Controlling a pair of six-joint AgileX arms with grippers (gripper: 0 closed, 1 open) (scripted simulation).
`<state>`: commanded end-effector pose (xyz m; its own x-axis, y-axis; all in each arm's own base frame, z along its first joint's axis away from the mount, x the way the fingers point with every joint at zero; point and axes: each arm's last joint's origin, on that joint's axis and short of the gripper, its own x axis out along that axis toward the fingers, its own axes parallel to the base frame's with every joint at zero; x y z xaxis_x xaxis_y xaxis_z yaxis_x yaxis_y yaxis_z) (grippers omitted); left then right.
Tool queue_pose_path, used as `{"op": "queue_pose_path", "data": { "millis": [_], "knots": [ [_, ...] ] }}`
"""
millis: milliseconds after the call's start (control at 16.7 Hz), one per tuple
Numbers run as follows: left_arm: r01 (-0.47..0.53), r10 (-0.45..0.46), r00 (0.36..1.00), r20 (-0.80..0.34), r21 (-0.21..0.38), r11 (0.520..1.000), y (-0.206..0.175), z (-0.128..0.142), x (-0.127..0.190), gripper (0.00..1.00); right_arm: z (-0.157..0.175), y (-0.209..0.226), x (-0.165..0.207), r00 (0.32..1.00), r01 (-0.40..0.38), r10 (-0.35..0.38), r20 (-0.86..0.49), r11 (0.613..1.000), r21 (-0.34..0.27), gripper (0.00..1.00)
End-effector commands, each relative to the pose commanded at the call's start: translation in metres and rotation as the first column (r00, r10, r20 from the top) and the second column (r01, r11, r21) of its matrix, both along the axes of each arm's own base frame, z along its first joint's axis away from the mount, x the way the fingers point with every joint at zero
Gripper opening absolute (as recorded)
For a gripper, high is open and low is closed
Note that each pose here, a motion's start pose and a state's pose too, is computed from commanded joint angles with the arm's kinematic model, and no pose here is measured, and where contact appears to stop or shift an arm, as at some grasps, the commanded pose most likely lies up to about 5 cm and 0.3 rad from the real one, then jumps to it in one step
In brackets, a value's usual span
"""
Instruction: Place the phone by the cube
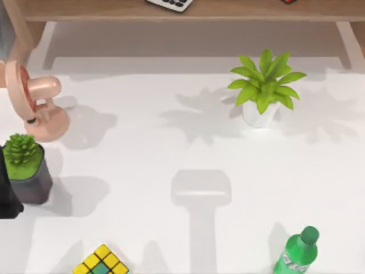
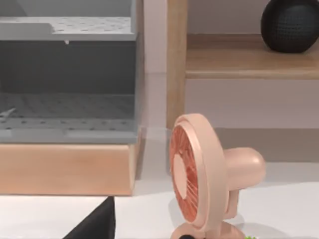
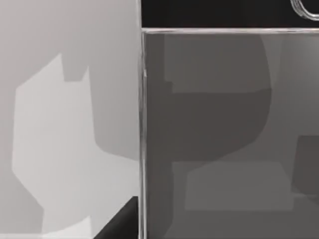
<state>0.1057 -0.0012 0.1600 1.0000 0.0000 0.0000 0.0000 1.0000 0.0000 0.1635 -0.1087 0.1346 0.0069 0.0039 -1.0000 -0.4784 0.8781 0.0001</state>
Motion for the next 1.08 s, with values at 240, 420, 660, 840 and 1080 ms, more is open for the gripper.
{"op": "queue_pose_path", "data": {
  "millis": [240, 420, 660, 840, 1080],
  "knots": [
    [0.0, 0.0, 1.0, 0.0, 0.0, 1.0, 0.0, 0.0, 0.0, 1.0, -0.001, 0.0, 0.0, 1.0, 0.001, -0.001, -0.004, 1.0, 0.003, 0.0],
    [0.0, 0.0, 1.0, 0.0, 0.0, 1.0, 0.0, 0.0, 0.0, 1.0, 0.012, 0.003, 0.012, 0.999, -0.004, 0.006, 0.049, 0.999, -0.04, 0.0],
    [0.0, 0.0, 1.0, 0.0, 0.0, 1.0, 0.0, 0.0, 0.0, 1.0, 0.045, 0.025, 0.048, 0.985, -0.02, 0.038, 0.17, 0.994, -0.109, 0.0],
    [0.0, 0.0, 1.0, 0.0, 0.0, 1.0, 0.0, 0.0, 0.0, 1.0, 0.073, 0.06, 0.077, 0.957, -0.029, 0.065, 0.284, 0.991, -0.13, 0.0],
    [0.0, 0.0, 1.0, 0.0, 0.0, 1.0, 0.0, 0.0, 0.0, 1.0, 0.112, 0.132, 0.104, 0.895, -0.057, 0.093, 0.436, 0.994, -0.095, 0.0]
  ]
}}
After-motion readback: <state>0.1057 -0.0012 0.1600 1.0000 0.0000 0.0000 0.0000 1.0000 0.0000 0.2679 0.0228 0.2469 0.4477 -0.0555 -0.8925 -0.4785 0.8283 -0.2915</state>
